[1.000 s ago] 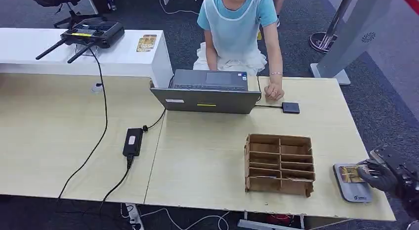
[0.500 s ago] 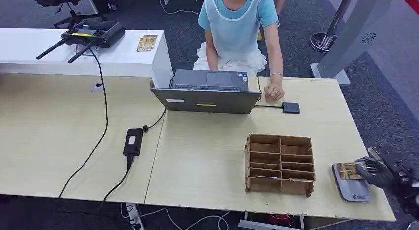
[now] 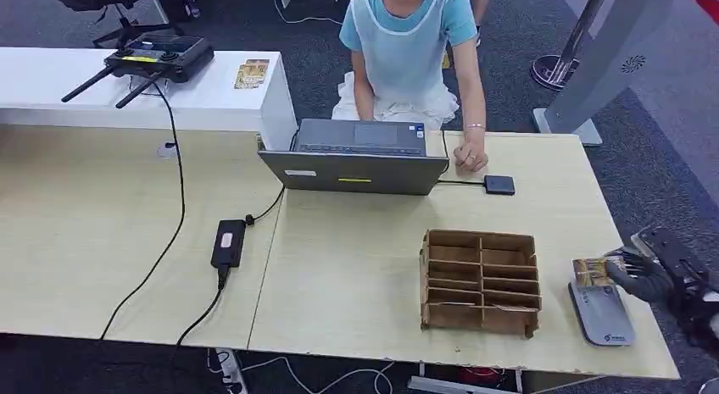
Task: Pass the card to the sensor for recognition and then transmit it.
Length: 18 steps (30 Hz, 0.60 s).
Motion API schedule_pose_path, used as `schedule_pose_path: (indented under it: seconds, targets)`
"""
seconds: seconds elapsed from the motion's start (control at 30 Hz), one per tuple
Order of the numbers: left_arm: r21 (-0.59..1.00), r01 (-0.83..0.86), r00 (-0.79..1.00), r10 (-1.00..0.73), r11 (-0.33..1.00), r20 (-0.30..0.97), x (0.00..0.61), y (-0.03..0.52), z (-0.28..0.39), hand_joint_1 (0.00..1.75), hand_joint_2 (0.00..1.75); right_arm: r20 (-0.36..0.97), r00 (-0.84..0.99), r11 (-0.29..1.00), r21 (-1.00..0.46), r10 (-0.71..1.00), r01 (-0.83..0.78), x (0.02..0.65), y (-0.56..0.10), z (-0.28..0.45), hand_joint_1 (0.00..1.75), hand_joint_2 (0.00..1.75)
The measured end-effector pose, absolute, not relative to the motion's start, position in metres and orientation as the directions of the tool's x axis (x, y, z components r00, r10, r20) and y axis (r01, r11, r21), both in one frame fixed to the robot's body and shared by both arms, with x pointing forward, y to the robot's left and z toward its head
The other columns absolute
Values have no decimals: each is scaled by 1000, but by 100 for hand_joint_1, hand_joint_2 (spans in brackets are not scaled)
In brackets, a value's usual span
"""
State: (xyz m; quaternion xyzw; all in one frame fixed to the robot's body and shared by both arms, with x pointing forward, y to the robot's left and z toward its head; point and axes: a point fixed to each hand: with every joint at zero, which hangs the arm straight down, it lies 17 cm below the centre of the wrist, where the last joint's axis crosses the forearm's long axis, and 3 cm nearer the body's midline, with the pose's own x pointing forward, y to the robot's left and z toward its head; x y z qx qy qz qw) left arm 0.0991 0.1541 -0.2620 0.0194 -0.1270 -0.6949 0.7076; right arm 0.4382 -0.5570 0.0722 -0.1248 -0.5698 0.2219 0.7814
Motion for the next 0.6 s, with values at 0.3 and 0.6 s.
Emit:
schedule_pose_path:
  seconds: [0.3,0.6]
  targets:
    - [205,979,-31,-987,1,157,101,154,-261,0,0,817,71,813,-555,573,-176,497,-536,167,175,175]
    - [206,977,-92,-982,-56,165,103,149,-260,0,0,667,-101,662,-745,738,-85,566,-483,263,175,175]
